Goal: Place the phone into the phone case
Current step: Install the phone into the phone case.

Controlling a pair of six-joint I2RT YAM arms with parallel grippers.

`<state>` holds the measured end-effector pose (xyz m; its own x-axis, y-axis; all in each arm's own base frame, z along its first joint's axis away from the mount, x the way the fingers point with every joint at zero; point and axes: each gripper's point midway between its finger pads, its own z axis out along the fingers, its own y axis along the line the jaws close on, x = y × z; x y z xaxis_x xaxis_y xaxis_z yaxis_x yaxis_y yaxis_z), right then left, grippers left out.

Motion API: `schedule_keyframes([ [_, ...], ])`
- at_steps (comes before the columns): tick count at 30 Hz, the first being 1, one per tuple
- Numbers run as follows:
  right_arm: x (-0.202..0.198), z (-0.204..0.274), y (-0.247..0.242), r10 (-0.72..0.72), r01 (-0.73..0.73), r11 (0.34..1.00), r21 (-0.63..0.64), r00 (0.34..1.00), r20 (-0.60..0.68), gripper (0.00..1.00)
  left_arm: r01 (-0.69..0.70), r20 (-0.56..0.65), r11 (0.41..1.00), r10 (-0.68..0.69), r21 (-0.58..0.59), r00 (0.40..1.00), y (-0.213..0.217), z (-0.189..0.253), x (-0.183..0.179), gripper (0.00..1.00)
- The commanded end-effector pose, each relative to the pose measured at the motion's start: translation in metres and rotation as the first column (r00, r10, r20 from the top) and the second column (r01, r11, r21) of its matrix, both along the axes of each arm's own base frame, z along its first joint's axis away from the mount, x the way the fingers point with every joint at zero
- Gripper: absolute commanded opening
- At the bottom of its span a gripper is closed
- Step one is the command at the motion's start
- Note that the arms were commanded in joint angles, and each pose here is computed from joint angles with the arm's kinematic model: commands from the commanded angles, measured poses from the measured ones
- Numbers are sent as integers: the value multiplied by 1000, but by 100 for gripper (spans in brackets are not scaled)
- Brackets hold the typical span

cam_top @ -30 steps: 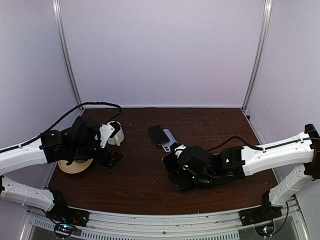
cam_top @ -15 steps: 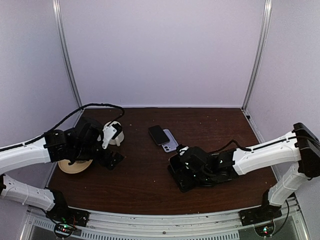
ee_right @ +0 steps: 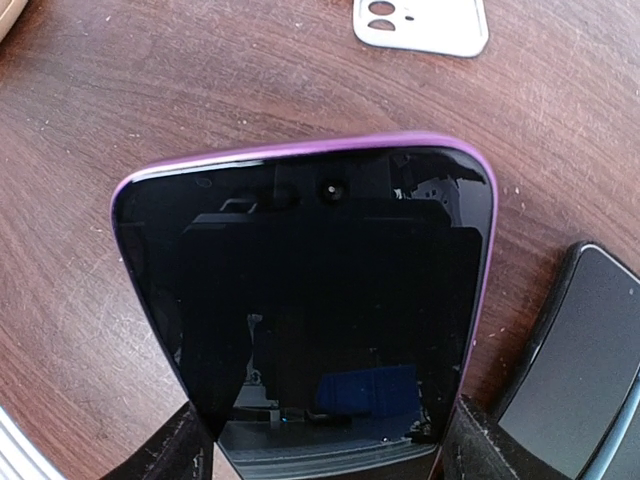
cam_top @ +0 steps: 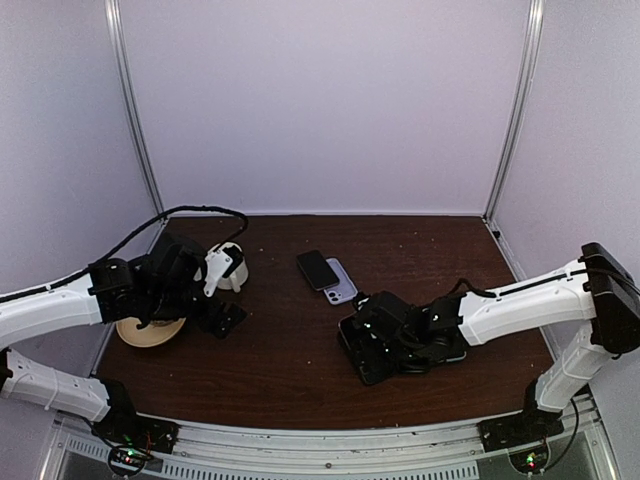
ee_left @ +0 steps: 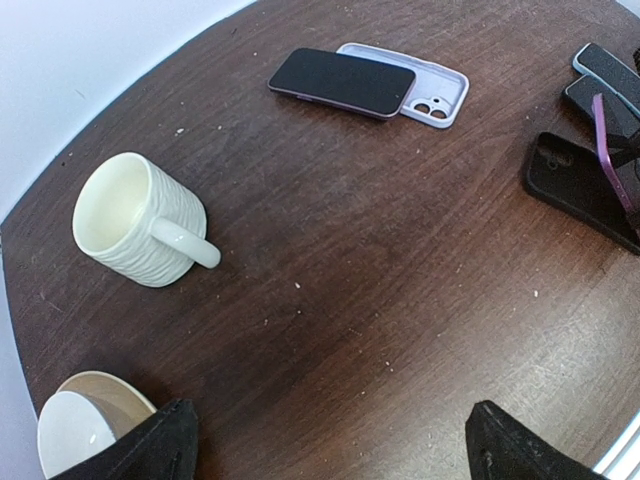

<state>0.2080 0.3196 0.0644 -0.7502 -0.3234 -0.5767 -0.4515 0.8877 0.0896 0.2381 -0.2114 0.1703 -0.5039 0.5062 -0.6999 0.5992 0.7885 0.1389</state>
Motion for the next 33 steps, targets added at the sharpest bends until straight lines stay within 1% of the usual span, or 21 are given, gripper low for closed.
schedule_keyframes([
  [1, 3, 9, 1, -44, 44, 999, 19, 999, -13, 24, 3, 3, 1000, -3, -12, 1000, -1, 3, 3, 97],
  [10, 4, -3, 1, -93, 93, 996, -14, 995, -45, 24, 6, -1, 1000, -6, -14, 1000, -2, 3, 2, 98],
  [16, 2, -15, -8, -137, 132, 989, -68, 988, -74, 24, 4, 4, 1000, -4, -17, 1000, -1, 4, 2, 98],
  [25, 1, -31, -15, -141, 130, 983, -130, 987, -76, 24, 5, 2, 1000, -5, -20, 1000, -1, 5, 2, 98],
  [29, 1, -37, -17, -144, 128, 976, -176, 986, -80, 28, 4, 1, 1000, -4, -20, 1000, -1, 4, 3, 98],
  [33, 2, -37, -21, -161, 143, 969, -201, 984, -73, 39, 0, -2, 1000, 0, -22, 1000, 0, 4, 3, 98],
])
